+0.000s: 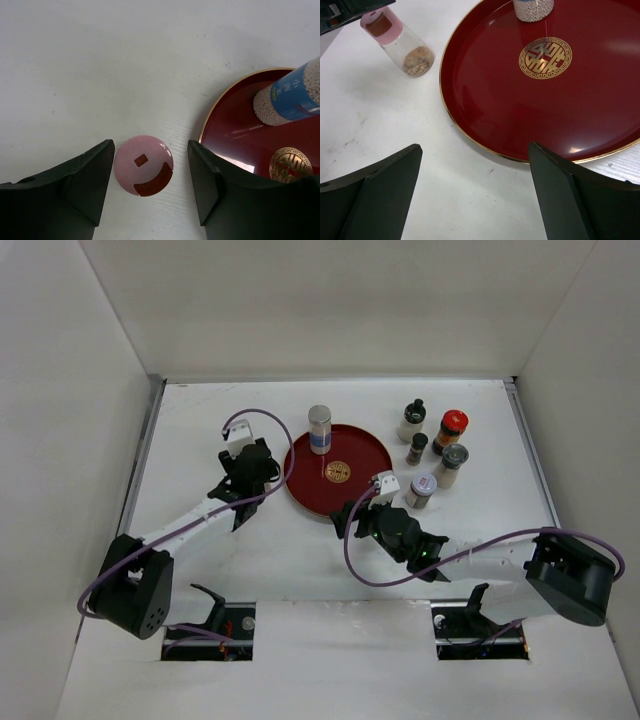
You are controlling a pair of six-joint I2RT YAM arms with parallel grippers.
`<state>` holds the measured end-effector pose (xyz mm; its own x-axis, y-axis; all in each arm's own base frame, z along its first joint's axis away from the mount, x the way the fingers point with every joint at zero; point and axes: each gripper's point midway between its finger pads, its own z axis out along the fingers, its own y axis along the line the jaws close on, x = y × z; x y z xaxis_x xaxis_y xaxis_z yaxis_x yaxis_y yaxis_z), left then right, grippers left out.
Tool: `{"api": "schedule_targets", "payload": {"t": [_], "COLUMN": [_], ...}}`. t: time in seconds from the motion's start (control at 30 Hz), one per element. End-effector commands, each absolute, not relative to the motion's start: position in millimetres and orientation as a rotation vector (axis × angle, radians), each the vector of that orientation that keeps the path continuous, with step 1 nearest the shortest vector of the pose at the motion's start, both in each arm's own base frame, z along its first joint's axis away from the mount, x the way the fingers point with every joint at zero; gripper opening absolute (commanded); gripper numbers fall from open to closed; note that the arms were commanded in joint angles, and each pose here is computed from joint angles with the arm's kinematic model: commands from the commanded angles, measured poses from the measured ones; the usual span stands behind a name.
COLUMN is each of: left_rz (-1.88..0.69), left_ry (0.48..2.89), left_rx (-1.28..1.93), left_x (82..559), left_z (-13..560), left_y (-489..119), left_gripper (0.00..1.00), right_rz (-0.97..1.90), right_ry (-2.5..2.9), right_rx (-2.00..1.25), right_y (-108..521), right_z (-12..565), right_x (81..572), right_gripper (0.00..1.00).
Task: Organize the condiment bottles
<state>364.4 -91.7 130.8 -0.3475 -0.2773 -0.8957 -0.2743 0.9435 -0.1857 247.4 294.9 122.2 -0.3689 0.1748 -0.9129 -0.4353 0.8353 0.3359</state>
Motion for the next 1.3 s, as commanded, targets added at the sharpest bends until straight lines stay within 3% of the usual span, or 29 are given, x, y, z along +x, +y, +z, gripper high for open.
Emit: {"api": "schedule_targets", "payload": {"t": [0.0,0.17,0.23,0.33,0.5,0.77,1.03,1.27], "left_rz": [-0.008,-0.006,-0.012,-0.016,0.005,-0.03,-0.189,-0.24], "left_ry": [1.952,1.949,1.946,1.97,1.994,1.93,1.774,1.812], "left_rx": [-0.392,-0.399,-0.397,-0.376,-0.371,-0.391,-0.329,-0.234], "left_x": [365,368,370,370,368,372,403,436], "left_z": [127,130,132,129,118,144,227,218], "left_y": [-95,-94,-95,-99,-99,-99,-150,-206], "left_gripper": [0.55,0.37,0.36,0.47,0.51,0.32,0.3,0.3], "right_rz": [0.709,0.71,0.713,0.712,0.715,0.718,0.716,0.711], "right_ry": [1.789,1.789,1.784,1.788,1.784,1.784,1.765,1.746], "right_rx": [-0.16,-0.159,-0.155,-0.157,-0.152,-0.151,-0.13,-0.103], "right_y": [306,305,304,304,303,303,297,290], "right_z": [145,145,146,145,146,147,152,158], "right_x": [254,254,254,253,253,252,254,256], "right_gripper": [0.94,0.94,0.94,0.94,0.94,0.94,0.94,0.94]}}
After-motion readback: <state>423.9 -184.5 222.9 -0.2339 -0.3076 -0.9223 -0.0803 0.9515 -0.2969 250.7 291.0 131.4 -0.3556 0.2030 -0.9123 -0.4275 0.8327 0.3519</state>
